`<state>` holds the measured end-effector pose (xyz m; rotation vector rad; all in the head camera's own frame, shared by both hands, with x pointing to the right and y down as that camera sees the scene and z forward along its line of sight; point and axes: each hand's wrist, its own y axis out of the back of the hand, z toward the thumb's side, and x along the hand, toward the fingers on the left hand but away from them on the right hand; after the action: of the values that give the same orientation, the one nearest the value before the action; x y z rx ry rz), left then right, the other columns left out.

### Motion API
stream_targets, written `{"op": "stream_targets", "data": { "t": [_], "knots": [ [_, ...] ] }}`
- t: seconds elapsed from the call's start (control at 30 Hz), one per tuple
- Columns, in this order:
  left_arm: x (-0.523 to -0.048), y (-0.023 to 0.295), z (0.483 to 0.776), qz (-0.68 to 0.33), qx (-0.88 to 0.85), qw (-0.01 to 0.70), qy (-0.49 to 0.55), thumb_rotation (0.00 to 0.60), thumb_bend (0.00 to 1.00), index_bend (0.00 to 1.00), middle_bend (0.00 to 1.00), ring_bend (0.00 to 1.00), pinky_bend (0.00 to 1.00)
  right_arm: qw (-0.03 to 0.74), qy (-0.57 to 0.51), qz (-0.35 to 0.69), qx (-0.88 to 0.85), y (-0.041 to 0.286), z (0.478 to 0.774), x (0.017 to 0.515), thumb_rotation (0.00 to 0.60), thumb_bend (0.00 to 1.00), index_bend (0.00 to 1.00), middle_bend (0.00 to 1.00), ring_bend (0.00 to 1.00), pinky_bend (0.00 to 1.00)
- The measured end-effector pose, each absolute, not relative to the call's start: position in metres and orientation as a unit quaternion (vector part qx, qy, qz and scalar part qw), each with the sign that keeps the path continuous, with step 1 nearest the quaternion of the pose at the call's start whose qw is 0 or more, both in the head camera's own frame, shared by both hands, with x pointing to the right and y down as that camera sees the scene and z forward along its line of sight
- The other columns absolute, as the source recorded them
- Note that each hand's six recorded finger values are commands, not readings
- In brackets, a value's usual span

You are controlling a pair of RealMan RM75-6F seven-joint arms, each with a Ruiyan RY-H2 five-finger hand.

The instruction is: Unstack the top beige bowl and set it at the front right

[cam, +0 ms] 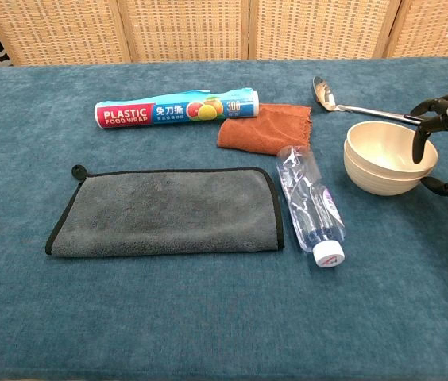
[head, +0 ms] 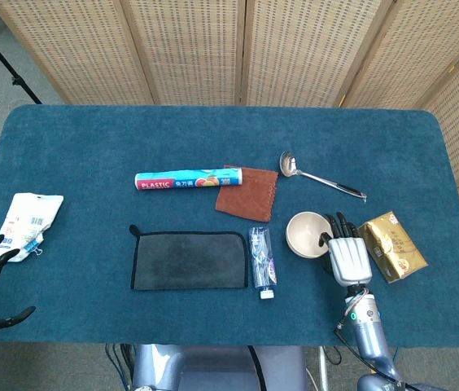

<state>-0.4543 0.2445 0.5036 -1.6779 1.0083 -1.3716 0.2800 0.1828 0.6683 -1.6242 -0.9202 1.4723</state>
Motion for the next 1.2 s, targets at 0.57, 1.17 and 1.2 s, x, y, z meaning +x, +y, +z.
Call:
{"op": "stream_targets", "data": {
  "t": [0.57, 1.17, 1.2],
  "knots": [
    [-0.4541, 0.2453, 0.5040, -0.534, -0.654, 0.367, 0.390, 0.432, 0.00, 0.17, 0.00, 0.00, 0.00, 0.370, -0.356, 0.582, -0.631, 0.1831, 0.6697, 0.2833, 0.600, 0.44, 0.48, 0.13, 0.03, 0.18],
    [-0.4526, 0.2462, 0.5041, -0.533, -0.656, 0.367, 0.389, 0.431, 0.00, 0.17, 0.00, 0.00, 0.00, 0.371, -0.352, 0.589, -0.625, 0.1811, 0.6666, 0.2861, 0.600, 0.44, 0.56, 0.13, 0.03, 0.18],
    [-0.4527, 0.2462, 0.5039, -0.533, -0.656, 0.367, 0.389, 0.431, 0.00, 0.17, 0.00, 0.00, 0.00, 0.371, -0.352, 0.590, -0.625, 0.1814, 0.6670, 0.2866, 0.600, 0.44, 0.56, 0.13, 0.03, 0.18]
  ]
}}
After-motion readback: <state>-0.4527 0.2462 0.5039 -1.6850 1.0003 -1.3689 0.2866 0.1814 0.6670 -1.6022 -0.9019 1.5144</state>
